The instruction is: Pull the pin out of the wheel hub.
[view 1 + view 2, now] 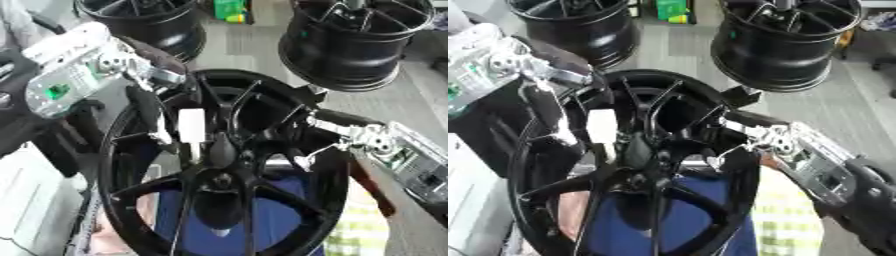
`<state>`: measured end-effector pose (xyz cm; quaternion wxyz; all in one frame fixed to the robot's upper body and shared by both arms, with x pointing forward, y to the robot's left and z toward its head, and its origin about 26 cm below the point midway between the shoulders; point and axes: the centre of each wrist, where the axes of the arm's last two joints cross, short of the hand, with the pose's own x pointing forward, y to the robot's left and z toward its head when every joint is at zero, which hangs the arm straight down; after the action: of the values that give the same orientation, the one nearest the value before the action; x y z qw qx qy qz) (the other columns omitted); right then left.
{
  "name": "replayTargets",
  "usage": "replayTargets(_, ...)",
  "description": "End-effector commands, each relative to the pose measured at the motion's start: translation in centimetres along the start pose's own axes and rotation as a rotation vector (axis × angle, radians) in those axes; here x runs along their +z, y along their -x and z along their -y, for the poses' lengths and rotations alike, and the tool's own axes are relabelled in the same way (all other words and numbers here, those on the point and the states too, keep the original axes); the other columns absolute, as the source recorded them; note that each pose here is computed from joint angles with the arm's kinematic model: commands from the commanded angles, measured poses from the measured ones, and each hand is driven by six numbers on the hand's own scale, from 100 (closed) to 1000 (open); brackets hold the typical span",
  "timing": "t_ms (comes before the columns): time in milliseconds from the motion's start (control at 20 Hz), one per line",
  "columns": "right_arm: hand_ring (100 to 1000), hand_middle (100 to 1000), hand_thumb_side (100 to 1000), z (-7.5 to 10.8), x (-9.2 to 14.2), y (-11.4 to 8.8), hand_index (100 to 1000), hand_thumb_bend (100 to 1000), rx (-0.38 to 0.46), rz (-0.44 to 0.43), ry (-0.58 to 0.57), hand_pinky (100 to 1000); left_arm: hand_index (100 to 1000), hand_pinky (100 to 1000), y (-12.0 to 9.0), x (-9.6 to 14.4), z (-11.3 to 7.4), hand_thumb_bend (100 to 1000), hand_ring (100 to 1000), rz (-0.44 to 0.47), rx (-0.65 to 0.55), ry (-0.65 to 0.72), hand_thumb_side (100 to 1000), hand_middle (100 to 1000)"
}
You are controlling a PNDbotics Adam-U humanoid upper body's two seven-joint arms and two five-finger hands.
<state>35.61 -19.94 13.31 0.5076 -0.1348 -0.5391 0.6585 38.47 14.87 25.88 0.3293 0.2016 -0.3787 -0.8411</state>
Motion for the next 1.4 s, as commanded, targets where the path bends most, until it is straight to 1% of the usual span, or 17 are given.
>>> replayTargets(50,697,615,202,0.4,0.1,-0.4,711,100,0.014,0.008,0.009,801,888,900,0.0,1.0,-1.3,638,921,-0.012,-0.017,-0.037,461,819)
replayTargets(250,697,615,201,0.4,0.1,-0.4,711,100,0.014,0.01,0.01,801,884,900,-0.3,1.0,-1.6,642,921,-0.002,-0.017,-0.044,462,818)
replayTargets(950,696,615,201,0.4,0.1,-0.5,710,100,0.012,0.011,0.01,801,861,894,-0.5,0.5,-1.8,642,910,-0.012,-0.03,-0.047,457,804)
replayTargets(1100,696,615,201,0.4,0.1,-0.5,710,100,0.011,0.011,0.011,801,843,888,-0.5,0.5,-1.9,633,887,-0.017,-0.028,-0.053,443,759)
replayTargets(1150,696,615,201,0.4,0.1,-0.5,710,100,0.011,0.011,0.011,801,827,883,-0.6,0.5,-1.9,624,864,-0.02,-0.025,-0.055,437,722)
replayTargets(1400,696,615,199,0.4,0.1,-0.6,710,100,0.011,0.015,0.012,802,771,867,-1.0,0.4,-2.2,609,796,-0.018,-0.002,-0.061,446,636)
